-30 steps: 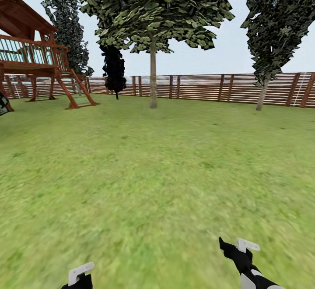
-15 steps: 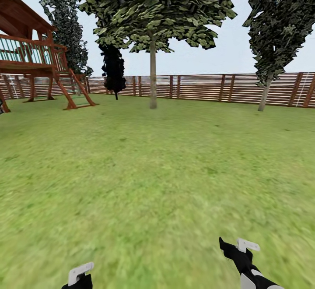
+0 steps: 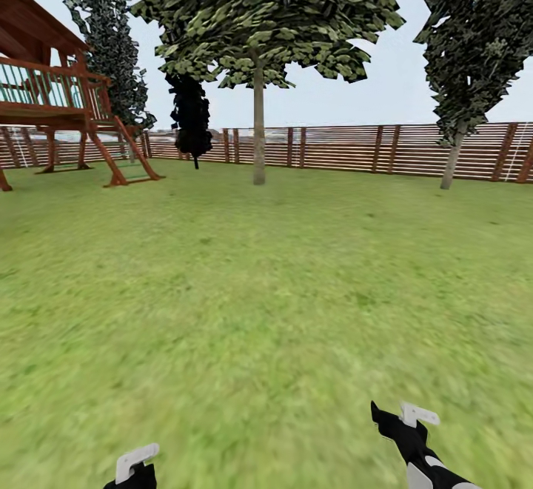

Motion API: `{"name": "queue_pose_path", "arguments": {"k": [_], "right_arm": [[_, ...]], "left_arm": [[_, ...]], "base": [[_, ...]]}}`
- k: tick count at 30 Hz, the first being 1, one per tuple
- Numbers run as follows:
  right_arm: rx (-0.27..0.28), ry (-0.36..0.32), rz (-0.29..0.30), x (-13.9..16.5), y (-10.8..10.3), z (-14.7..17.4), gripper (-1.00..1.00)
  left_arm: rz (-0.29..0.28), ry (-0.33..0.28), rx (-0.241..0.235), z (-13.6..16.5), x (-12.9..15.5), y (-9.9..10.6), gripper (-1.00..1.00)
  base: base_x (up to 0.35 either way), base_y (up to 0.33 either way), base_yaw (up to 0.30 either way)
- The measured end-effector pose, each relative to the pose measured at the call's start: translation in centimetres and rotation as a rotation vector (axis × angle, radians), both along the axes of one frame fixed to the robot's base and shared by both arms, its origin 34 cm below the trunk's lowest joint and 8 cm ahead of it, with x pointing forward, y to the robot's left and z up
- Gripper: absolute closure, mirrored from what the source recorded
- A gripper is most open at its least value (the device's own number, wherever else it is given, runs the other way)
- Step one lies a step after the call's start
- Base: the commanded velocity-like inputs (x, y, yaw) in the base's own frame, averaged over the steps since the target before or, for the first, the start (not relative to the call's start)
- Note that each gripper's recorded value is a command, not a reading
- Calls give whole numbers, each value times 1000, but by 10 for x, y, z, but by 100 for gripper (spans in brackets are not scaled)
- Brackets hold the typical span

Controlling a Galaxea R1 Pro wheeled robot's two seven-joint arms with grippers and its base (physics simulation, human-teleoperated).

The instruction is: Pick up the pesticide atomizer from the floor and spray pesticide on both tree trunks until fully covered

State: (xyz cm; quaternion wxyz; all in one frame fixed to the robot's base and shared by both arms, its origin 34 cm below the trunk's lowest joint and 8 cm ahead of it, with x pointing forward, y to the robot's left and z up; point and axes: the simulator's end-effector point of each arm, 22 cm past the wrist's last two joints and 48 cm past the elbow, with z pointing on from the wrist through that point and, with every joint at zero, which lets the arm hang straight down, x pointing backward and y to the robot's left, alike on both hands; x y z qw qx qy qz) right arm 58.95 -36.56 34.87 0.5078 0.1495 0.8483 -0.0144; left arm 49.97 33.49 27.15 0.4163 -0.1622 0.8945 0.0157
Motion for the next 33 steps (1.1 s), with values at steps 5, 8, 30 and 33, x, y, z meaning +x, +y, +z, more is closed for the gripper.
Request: {"name": "queue_pose_path", "arguments": {"k": [5,8,30,33], "right_arm": [[0,0,0,0,0,0,-100],[0,0,0,0,0,0,-100],[0,0,0,0,0,0,-100],[0,0,0,0,0,0,-100]], "left_arm": [[0,0,0,0,0,0,100],[0,0,0,0,0,0,100],[0,0,0,0,0,0,100],[0,0,0,0,0,0,100]], "base": [[330,0,0],[330,0,0],[330,0,0],[330,0,0]]}}
